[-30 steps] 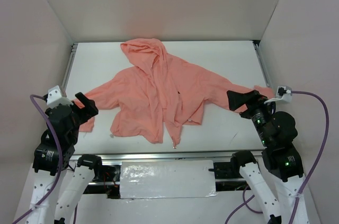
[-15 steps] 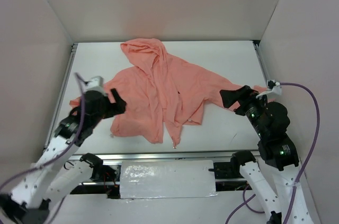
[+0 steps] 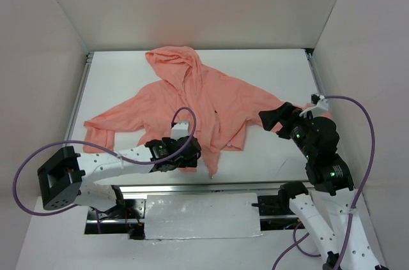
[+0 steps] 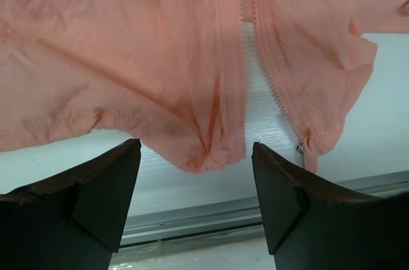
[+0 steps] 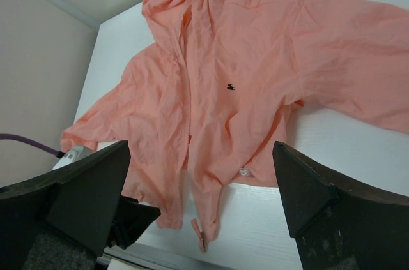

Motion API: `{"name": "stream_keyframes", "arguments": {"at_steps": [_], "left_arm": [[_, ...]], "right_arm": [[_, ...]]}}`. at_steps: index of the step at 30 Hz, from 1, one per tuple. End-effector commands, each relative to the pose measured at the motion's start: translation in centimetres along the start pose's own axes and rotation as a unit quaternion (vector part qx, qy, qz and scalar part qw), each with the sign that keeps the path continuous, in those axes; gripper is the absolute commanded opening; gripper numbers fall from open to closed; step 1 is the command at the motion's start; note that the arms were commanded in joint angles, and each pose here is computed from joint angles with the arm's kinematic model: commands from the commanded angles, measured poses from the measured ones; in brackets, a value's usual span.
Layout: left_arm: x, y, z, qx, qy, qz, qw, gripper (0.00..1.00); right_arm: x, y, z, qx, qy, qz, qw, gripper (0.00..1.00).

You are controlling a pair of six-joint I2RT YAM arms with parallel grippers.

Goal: Zip up the jacket

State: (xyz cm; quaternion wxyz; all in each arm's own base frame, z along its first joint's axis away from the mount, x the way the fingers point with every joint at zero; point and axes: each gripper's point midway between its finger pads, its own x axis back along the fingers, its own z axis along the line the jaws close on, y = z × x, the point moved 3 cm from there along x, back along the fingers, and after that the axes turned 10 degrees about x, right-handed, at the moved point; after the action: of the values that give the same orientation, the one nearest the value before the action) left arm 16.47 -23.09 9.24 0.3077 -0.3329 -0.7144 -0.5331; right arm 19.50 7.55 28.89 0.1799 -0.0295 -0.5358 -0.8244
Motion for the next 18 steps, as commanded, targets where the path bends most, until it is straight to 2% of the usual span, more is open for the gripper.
{"name": "stream_keyframes", "arguments": {"at_steps": [1, 8, 13, 15, 18], "left_arm": [[-0.6, 0.1, -2.0, 0.03, -0.032, -0.003, 0.999, 0.82], [-1.4, -1.4, -2.5, 0.034, -0.024, 0.024, 0.999, 0.76], [-1.7, -2.4, -2.5, 0.028, -0.016, 0.036, 0.999, 0.67], [-2.1, -3.0, -2.5, 0.023, -0.014, 0.043, 0.999, 0.57], [-2.4, -3.6, -2.2, 0.021, -0.004, 0.049, 0.999, 0.55]], "right_arm": [[-0.3, 0.4, 0.1, 0.017, 0.01, -0.021, 1.0, 1.0], [-1.1, 0.1, 0.3, 0.023, 0.019, -0.008, 1.0, 1.0], [-1.2, -0.1, 0.3, 0.025, 0.022, -0.009, 0.999, 1.0], [-1.3, -0.2, 0.2, 0.026, 0.02, -0.007, 0.999, 1.0], [-1.3, -0.2, 0.1, 0.027, 0.018, -0.008, 0.999, 1.0]]}}
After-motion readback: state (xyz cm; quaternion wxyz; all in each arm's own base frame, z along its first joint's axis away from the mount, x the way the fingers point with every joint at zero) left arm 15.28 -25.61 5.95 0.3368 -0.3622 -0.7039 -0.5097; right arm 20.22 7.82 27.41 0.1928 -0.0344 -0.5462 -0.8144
